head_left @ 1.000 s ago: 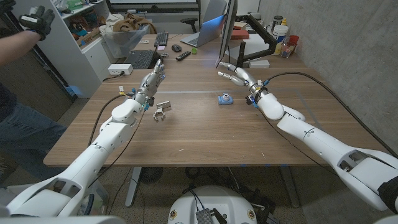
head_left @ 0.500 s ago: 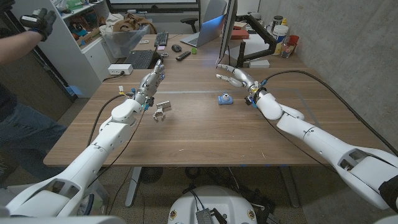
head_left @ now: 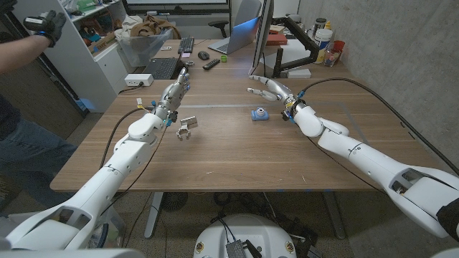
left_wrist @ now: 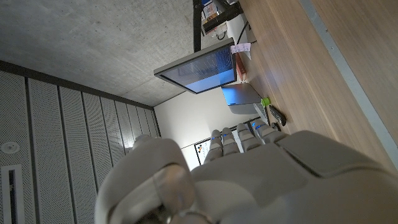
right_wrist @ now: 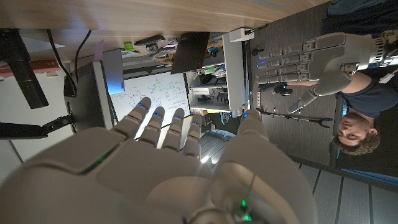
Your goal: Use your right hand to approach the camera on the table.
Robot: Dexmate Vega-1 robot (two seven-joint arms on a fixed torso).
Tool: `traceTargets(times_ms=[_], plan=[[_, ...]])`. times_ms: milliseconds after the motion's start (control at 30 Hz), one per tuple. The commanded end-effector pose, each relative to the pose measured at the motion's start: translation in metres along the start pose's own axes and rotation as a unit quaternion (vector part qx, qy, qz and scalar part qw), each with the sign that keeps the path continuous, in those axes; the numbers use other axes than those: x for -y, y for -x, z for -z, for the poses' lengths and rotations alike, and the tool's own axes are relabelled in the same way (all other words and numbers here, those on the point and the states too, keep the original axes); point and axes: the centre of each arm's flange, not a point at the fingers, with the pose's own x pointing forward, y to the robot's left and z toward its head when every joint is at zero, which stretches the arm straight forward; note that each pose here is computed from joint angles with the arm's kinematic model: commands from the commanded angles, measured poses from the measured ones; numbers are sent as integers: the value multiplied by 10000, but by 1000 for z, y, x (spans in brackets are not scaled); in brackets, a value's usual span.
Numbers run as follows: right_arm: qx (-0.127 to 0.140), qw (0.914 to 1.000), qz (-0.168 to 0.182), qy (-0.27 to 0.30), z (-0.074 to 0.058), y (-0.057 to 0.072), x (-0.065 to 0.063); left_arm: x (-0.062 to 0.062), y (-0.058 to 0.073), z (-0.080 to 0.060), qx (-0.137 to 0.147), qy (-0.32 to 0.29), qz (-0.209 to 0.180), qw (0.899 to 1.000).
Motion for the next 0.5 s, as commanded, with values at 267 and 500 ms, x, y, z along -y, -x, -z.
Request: traceTargets(times_ms=[267,500], plan=[[-88,9985,-254,468,-1,-7,-8,5,-1,0,-52,-23,7,10000],[-159,9982,-336,465,2,-8,-12,5,0,1,-47,17,-23,10000]])
